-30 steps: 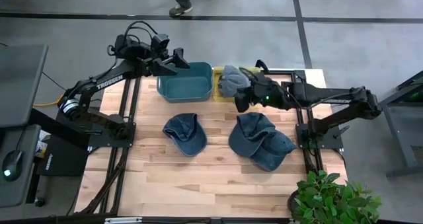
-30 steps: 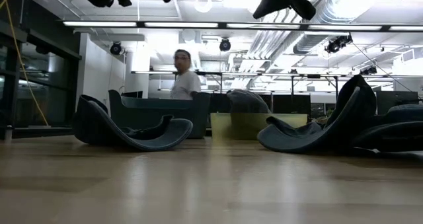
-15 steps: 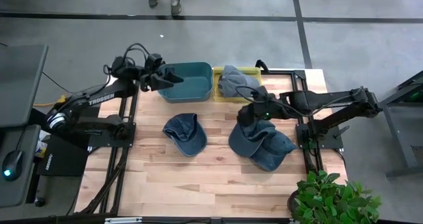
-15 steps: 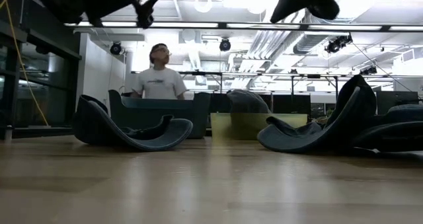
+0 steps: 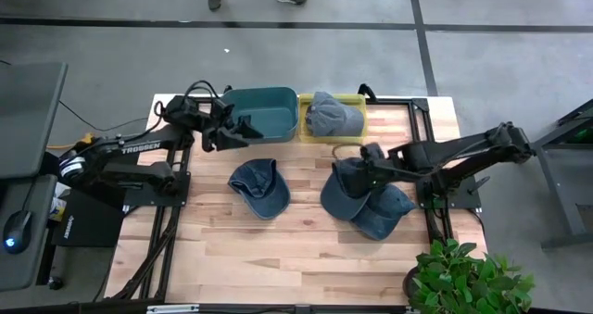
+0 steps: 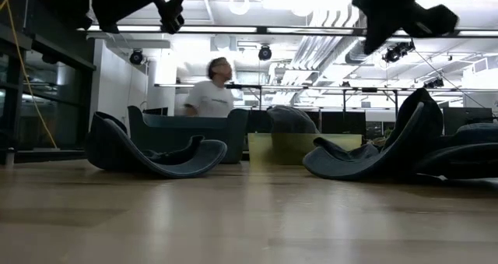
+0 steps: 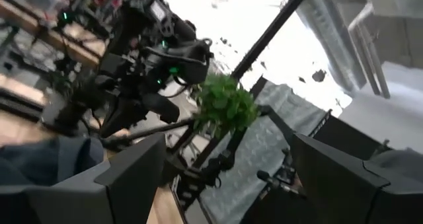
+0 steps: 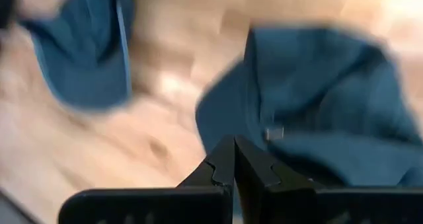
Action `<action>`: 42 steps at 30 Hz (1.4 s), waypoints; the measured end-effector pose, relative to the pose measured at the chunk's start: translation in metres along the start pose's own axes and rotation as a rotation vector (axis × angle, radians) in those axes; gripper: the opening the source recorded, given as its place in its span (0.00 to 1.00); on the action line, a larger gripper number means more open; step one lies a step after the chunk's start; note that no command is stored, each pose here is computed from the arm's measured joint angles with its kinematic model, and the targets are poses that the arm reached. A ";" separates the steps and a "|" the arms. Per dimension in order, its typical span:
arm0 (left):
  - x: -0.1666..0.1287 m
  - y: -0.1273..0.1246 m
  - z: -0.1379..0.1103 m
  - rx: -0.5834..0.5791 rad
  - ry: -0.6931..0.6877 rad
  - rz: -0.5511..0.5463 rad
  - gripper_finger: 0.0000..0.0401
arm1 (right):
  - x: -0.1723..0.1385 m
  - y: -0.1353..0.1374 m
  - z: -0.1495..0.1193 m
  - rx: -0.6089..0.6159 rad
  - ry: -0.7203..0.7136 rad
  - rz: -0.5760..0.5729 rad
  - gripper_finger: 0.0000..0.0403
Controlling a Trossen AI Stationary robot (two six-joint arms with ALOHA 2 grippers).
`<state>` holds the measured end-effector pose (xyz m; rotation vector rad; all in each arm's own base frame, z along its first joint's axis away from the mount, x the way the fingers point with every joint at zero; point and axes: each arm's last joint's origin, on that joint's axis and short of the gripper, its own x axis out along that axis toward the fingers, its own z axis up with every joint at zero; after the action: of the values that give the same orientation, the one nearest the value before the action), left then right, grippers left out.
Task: Pick & Place hat
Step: Put the top right blue cap into the blue bin
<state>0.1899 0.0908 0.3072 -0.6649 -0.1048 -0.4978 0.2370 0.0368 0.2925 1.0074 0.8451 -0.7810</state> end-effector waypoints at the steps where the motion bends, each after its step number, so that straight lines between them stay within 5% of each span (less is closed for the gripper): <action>1: 0.002 0.000 -0.002 -0.001 0.013 -0.001 0.80 | 0.004 -0.002 -0.004 -0.016 0.038 -0.004 0.00; 8: 0.009 -0.001 -0.010 -0.016 0.067 -0.021 0.80 | 0.018 -0.015 -0.019 -0.295 0.255 -0.017 0.06; 15: 0.009 -0.001 -0.011 -0.016 0.083 -0.032 0.80 | 0.016 -0.017 -0.020 -0.645 0.296 0.021 0.15; 24: 0.008 -0.001 -0.011 -0.018 0.099 -0.044 0.80 | 0.015 -0.023 -0.021 -0.997 0.341 0.031 0.39; 33: 0.009 -0.001 -0.011 -0.007 0.100 -0.043 0.80 | 0.013 -0.036 -0.016 -1.234 0.281 -0.174 0.68; 42: 0.008 0.001 -0.013 -0.009 0.106 -0.028 0.80 | 0.029 -0.049 -0.023 -1.323 0.328 -0.199 0.73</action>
<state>0.1971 0.0805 0.2988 -0.6450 -0.0126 -0.5598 0.2028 0.0368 0.2413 -0.1530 1.4498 -0.0803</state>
